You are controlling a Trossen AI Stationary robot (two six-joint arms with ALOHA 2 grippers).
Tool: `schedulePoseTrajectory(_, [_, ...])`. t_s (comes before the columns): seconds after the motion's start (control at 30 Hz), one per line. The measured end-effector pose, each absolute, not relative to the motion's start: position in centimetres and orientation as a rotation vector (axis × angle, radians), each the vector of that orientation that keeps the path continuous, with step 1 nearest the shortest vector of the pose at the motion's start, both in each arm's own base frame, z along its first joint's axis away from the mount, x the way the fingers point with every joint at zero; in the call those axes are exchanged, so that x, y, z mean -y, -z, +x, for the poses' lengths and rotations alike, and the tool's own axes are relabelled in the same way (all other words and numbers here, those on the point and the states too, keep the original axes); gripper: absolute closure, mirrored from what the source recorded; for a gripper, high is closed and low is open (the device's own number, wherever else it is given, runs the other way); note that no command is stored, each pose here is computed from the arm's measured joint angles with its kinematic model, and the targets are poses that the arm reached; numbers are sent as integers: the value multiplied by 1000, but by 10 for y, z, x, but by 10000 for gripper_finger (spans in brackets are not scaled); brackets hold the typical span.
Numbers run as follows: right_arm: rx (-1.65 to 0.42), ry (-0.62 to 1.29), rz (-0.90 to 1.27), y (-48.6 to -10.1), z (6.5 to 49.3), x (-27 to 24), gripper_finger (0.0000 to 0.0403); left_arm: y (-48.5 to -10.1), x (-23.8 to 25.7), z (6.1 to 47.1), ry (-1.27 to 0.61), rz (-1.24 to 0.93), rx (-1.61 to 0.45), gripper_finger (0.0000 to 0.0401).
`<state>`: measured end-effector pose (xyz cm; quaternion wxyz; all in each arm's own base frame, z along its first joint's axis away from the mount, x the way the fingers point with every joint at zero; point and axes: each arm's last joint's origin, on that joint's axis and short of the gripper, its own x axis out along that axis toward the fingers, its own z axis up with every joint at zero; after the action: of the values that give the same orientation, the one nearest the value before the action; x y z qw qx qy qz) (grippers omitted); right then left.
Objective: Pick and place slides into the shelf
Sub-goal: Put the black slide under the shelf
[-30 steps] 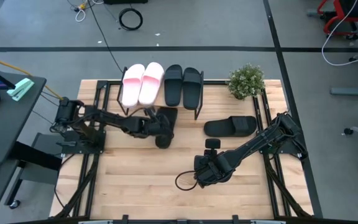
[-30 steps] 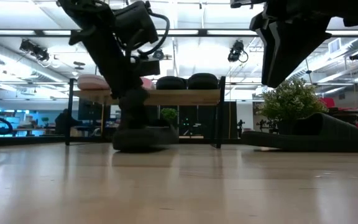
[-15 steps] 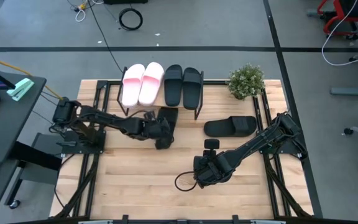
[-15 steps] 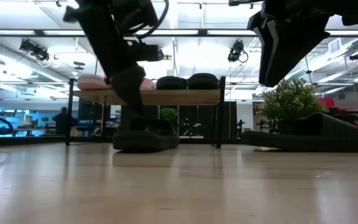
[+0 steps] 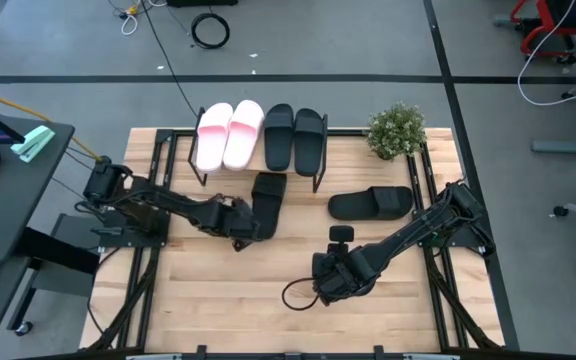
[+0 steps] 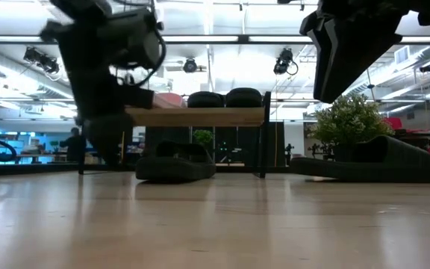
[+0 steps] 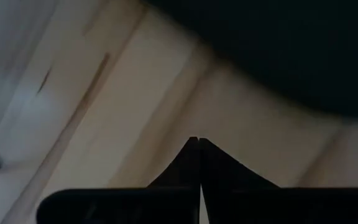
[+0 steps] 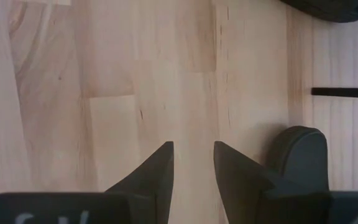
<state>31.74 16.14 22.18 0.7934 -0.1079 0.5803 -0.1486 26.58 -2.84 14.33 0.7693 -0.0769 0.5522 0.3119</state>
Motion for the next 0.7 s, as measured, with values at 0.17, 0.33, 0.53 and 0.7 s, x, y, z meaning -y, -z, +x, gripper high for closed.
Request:
schedulePoseTrajectory(0.17, [-1249,314,-240,-222,318,-161,282,-138,14,275,-683,-167,-1062,397])
schedulePoseTrajectory(0.33, [-1237,302,-243,-222,319,-161,282,-140,-3,280,-723,-167,-1010,398])
schedulePoseTrajectory(0.53, [-1238,304,-242,-222,320,-160,282,-139,-17,277,-760,-170,-1051,399])
schedulePoseTrajectory(0.7, [-1237,303,-241,-222,320,-161,282,-138,-17,274,-765,-177,-1077,399])
